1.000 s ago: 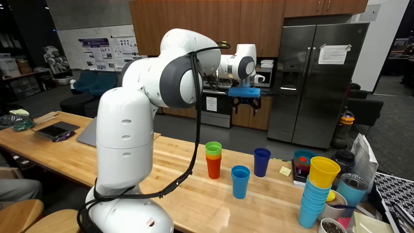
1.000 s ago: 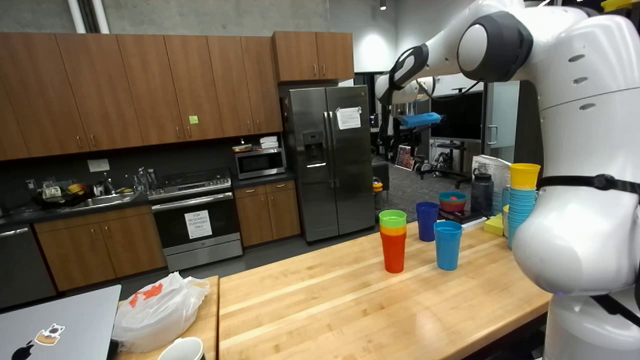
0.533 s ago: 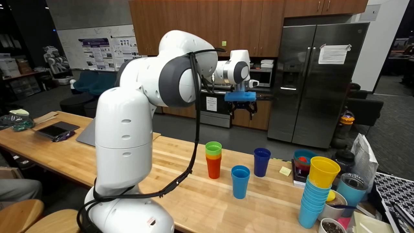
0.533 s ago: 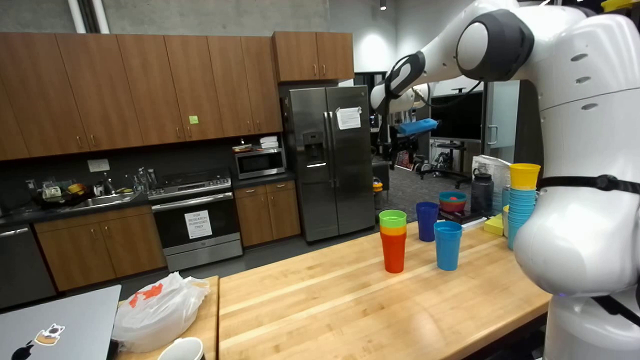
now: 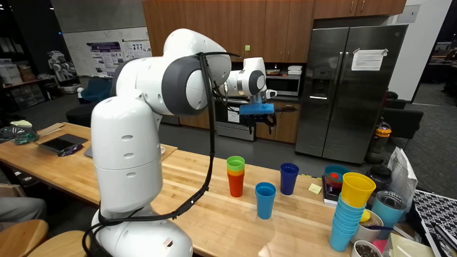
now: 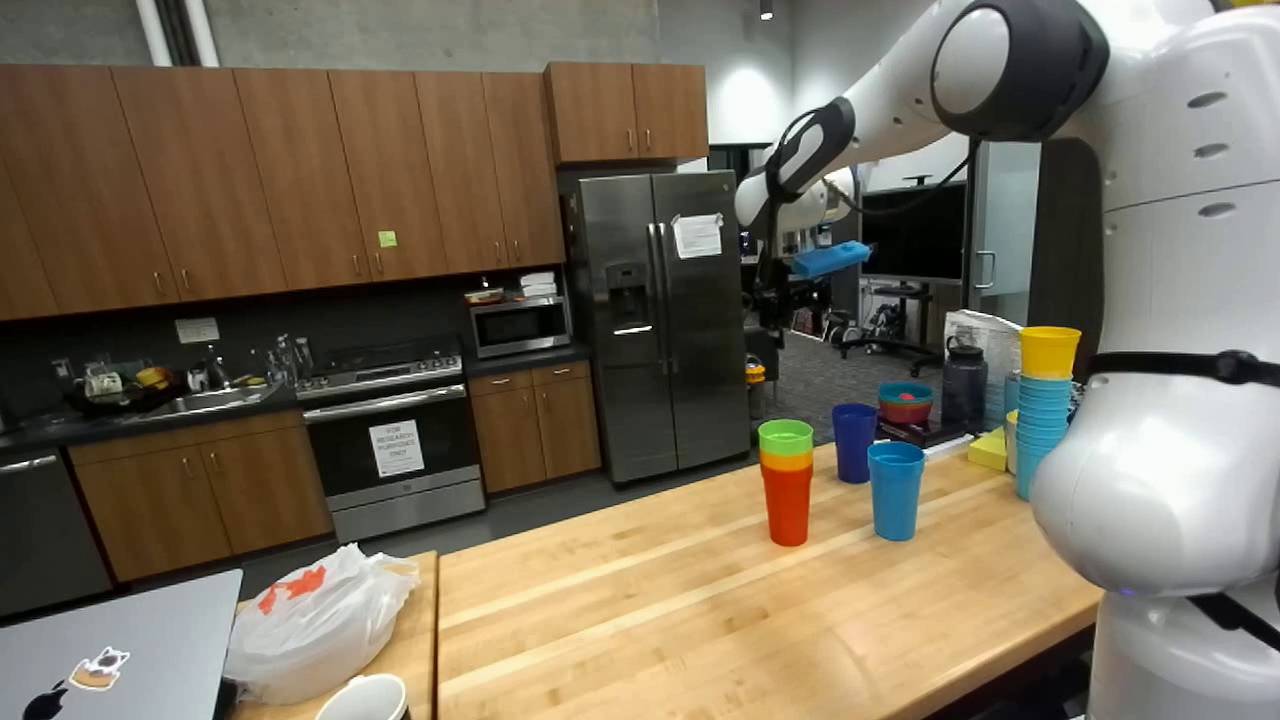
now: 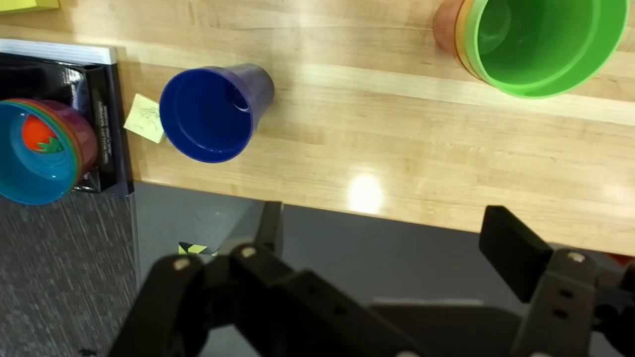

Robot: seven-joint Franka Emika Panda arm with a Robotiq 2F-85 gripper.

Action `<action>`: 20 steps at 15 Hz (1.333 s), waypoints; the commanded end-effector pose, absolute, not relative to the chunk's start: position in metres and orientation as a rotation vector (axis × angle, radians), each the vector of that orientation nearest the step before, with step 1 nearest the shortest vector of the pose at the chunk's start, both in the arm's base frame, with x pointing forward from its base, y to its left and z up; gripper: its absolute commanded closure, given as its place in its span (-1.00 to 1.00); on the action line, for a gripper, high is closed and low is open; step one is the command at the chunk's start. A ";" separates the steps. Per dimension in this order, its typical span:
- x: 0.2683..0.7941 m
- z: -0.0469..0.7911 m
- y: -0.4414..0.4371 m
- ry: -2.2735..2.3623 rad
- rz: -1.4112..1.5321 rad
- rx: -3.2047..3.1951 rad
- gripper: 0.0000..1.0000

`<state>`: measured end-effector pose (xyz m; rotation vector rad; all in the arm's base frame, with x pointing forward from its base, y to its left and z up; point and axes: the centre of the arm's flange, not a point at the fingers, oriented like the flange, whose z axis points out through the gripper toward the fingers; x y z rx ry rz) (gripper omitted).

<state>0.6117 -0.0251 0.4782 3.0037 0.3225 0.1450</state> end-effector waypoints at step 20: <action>0.547 0.420 0.008 0.363 0.176 3.004 -1.00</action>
